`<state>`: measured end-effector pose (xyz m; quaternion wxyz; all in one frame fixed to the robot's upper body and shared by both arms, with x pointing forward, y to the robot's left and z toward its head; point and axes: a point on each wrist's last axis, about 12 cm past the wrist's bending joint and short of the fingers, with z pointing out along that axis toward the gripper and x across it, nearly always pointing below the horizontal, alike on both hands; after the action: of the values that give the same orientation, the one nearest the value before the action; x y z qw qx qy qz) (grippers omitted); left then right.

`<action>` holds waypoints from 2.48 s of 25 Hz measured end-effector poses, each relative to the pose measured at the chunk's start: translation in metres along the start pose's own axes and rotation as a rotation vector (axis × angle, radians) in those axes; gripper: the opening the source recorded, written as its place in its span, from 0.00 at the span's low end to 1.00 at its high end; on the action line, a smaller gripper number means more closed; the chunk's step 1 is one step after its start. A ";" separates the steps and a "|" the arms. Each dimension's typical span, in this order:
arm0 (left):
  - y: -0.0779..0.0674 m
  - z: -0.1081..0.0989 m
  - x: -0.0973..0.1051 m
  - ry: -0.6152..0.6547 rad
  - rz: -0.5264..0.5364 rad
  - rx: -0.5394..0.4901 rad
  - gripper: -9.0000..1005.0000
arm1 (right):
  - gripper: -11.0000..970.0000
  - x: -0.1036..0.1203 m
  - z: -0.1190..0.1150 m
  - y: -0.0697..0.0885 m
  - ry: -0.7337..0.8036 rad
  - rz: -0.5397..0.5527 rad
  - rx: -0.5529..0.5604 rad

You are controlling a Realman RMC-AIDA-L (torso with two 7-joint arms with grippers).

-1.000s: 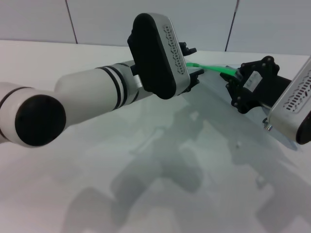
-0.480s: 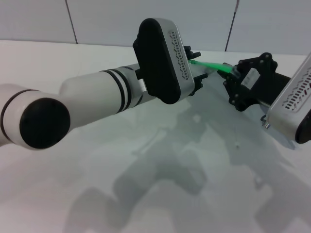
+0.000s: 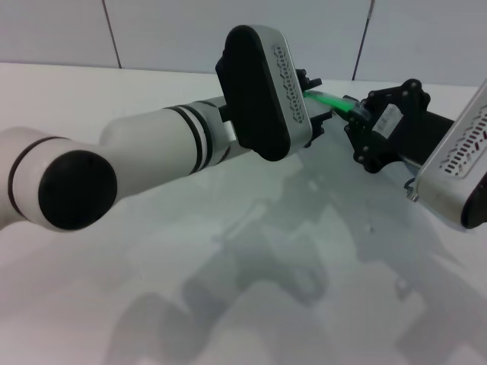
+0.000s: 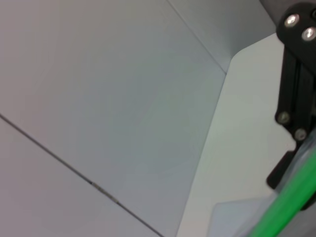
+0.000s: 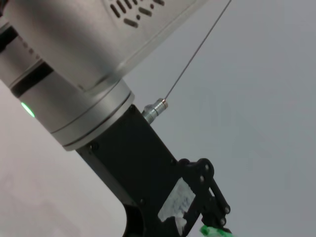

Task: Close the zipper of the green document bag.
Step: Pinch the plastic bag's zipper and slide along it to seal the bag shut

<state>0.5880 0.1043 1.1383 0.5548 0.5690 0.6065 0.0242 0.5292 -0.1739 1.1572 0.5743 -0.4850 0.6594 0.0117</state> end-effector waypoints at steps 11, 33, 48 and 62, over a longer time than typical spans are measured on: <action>-0.007 -0.001 0.000 -0.001 -0.008 0.015 0.32 | 0.06 0.004 0.002 0.001 0.013 0.000 -0.006; -0.004 -0.002 0.004 0.007 -0.020 0.005 0.08 | 0.06 0.000 0.001 -0.001 0.001 -0.002 0.001; 0.003 0.000 0.017 0.046 -0.039 -0.014 0.08 | 0.04 -0.012 -0.009 -0.002 -0.032 -0.009 0.005; 0.005 0.002 0.017 0.052 -0.036 -0.010 0.08 | 0.01 -0.011 -0.009 -0.001 -0.027 -0.012 -0.007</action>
<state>0.5970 0.1171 1.1294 0.5421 0.5543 0.6307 0.0322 0.5221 -0.1724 1.1697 0.5817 -0.4906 0.6486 0.0172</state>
